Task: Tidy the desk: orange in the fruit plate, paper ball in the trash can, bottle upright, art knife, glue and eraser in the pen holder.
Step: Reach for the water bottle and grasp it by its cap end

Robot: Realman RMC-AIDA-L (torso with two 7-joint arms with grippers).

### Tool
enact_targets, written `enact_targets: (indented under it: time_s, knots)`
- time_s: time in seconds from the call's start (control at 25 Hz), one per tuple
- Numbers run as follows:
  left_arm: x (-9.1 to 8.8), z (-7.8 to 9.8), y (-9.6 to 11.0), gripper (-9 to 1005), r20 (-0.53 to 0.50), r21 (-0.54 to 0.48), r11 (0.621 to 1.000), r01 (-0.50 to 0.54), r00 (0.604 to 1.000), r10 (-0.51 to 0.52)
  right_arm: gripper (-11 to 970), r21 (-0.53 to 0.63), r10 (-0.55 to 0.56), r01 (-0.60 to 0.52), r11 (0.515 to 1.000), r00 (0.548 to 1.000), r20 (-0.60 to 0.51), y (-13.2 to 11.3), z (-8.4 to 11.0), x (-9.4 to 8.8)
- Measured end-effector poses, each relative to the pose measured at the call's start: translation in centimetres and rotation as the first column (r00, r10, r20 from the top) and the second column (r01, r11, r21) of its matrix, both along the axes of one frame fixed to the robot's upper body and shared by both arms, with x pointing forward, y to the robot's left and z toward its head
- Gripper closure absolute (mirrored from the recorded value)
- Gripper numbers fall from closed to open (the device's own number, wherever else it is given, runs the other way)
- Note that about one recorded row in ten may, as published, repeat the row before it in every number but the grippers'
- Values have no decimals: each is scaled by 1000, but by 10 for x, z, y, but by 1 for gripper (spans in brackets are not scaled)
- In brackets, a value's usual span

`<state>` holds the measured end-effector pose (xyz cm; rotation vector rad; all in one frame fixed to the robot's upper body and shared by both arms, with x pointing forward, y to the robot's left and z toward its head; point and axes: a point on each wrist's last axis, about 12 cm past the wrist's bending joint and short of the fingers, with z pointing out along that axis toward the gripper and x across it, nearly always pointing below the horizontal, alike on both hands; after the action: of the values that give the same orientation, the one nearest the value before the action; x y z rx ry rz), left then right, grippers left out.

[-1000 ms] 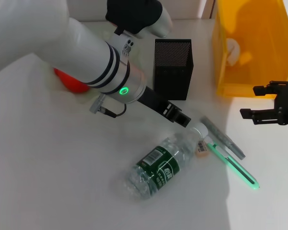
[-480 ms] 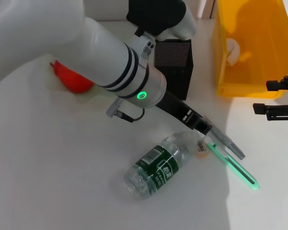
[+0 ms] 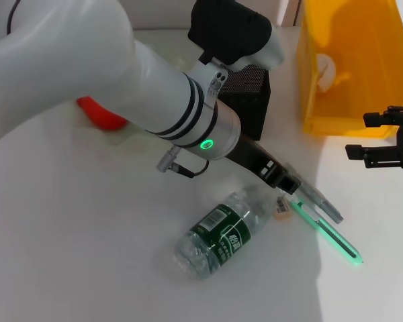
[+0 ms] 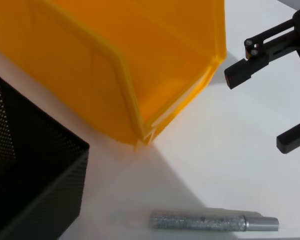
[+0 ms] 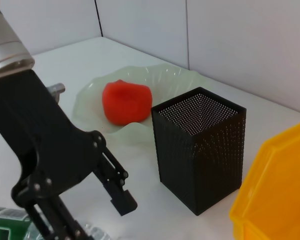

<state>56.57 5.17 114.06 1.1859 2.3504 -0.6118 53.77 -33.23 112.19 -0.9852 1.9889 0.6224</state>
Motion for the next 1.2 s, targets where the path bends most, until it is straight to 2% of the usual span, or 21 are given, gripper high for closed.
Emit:
enact_targets:
  time_s: [0.88, 1.12, 1.2]
  knots:
    - [4, -27, 10, 342, 5, 49, 998, -25, 1000, 25, 173, 12, 26, -26, 1000, 1000, -1, 17, 2, 18]
    - [5, -29, 11, 354, 7, 50, 998, -27, 1000, 27, 173, -11, 22, -22, 1000, 1000, -20, 21, -2, 23]
    - [3, -28, 9, 358, 4, 28, 1000, 3, 1000, -3, 173, -18, 21, -21, 1000, 1000, -21, 22, -3, 24]
